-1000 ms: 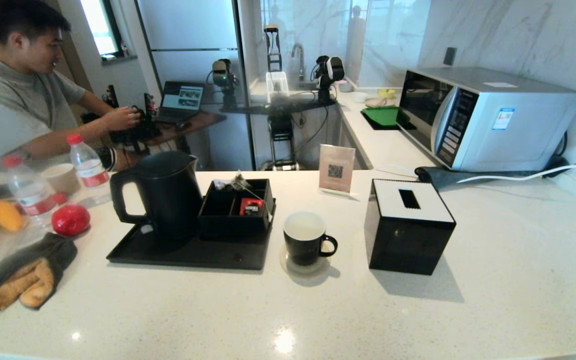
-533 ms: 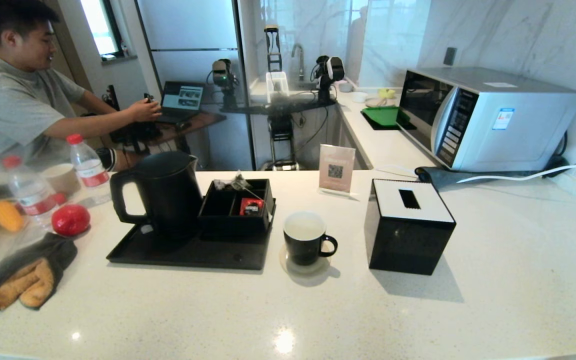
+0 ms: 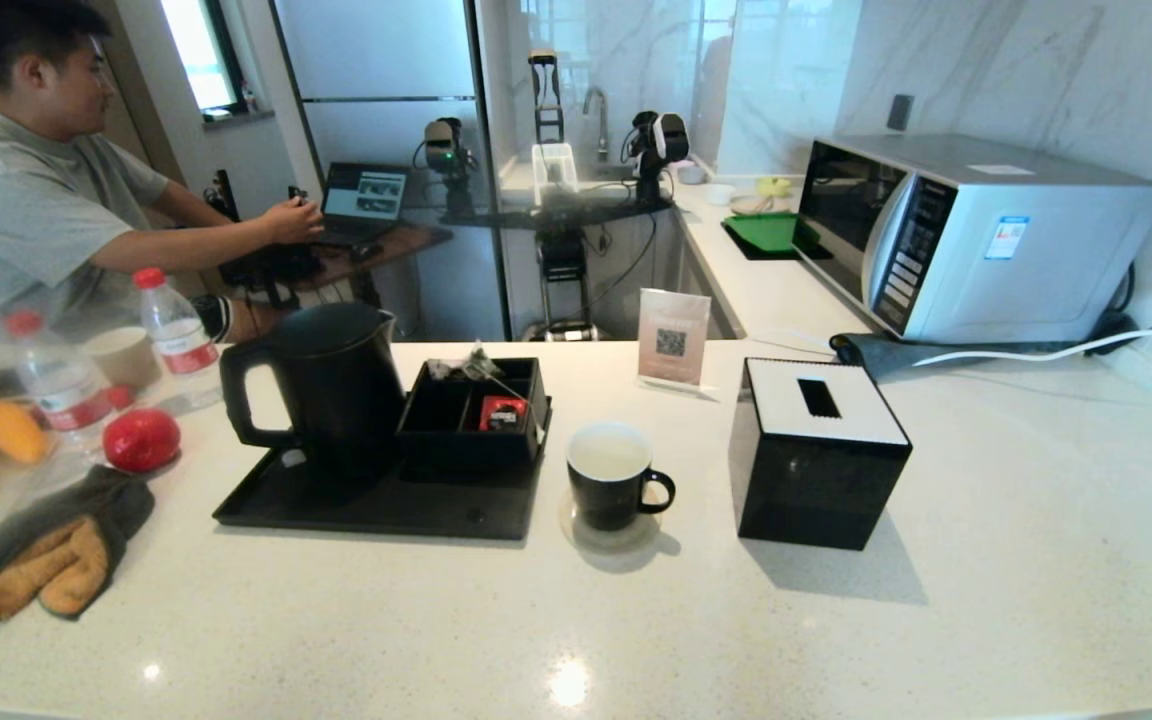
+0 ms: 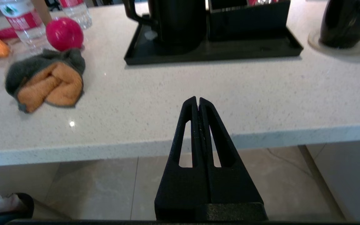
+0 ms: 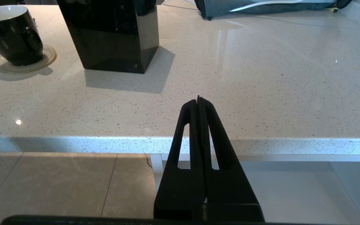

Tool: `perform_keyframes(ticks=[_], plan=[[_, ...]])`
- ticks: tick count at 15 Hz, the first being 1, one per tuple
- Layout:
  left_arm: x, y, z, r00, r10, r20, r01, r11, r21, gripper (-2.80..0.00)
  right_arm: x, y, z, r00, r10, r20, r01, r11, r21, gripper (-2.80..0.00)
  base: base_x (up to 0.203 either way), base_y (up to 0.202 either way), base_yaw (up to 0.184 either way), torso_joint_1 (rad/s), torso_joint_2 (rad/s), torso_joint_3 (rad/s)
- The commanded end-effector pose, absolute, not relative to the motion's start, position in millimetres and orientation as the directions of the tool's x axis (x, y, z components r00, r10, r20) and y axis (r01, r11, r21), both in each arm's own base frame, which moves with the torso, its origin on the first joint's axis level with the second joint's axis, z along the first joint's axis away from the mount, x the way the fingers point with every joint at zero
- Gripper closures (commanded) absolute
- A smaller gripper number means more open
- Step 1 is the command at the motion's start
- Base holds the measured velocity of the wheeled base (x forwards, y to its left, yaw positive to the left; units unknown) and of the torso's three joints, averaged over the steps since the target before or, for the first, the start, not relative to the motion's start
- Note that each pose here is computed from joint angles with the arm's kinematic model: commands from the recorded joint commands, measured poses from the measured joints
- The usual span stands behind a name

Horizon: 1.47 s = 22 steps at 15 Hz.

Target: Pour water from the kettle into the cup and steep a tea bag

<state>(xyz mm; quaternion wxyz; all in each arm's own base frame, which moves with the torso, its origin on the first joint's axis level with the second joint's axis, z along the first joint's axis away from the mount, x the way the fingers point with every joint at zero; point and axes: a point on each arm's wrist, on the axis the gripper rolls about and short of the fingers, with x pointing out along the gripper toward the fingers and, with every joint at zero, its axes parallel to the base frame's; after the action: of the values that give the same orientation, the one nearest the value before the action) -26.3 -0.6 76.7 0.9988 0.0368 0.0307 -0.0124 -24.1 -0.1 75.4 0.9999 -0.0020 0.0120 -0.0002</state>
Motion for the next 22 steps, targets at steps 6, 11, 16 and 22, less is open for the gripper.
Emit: perform_keyframes(ticks=[6,11,16,22], plan=[[5,-1,155,0.990,-0.021,-0.137,0.030,0.998,0.062,0.00,-24,0,75,1.000,0.000,-0.026,0.000,1.000,-0.005,0.00,0.000,0.000,0.000,0.000,0.00,0.000],[63,3,189,0.989,0.055,-0.136,-0.051,0.998,0.034,0.00,-24,0,75,1.000,0.000,-0.026,0.000,1.000,-0.005,0.00,0.000,0.000,0.000,0.000,0.00,0.000],[113,16,175,0.940,0.205,-0.272,-0.204,0.978,0.034,0.00,-24,0,75,1.000,0.000,-0.026,0.000,1.000,-0.005,0.00,0.000,0.000,0.000,0.000,0.00,0.000],[158,30,129,0.892,0.248,-0.378,-0.250,0.967,0.046,-2.80,-24,0,75,1.000,0.000,-0.026,0.000,1.000,-0.005,0.00,0.000,0.000,0.000,0.000,0.00,0.000]])
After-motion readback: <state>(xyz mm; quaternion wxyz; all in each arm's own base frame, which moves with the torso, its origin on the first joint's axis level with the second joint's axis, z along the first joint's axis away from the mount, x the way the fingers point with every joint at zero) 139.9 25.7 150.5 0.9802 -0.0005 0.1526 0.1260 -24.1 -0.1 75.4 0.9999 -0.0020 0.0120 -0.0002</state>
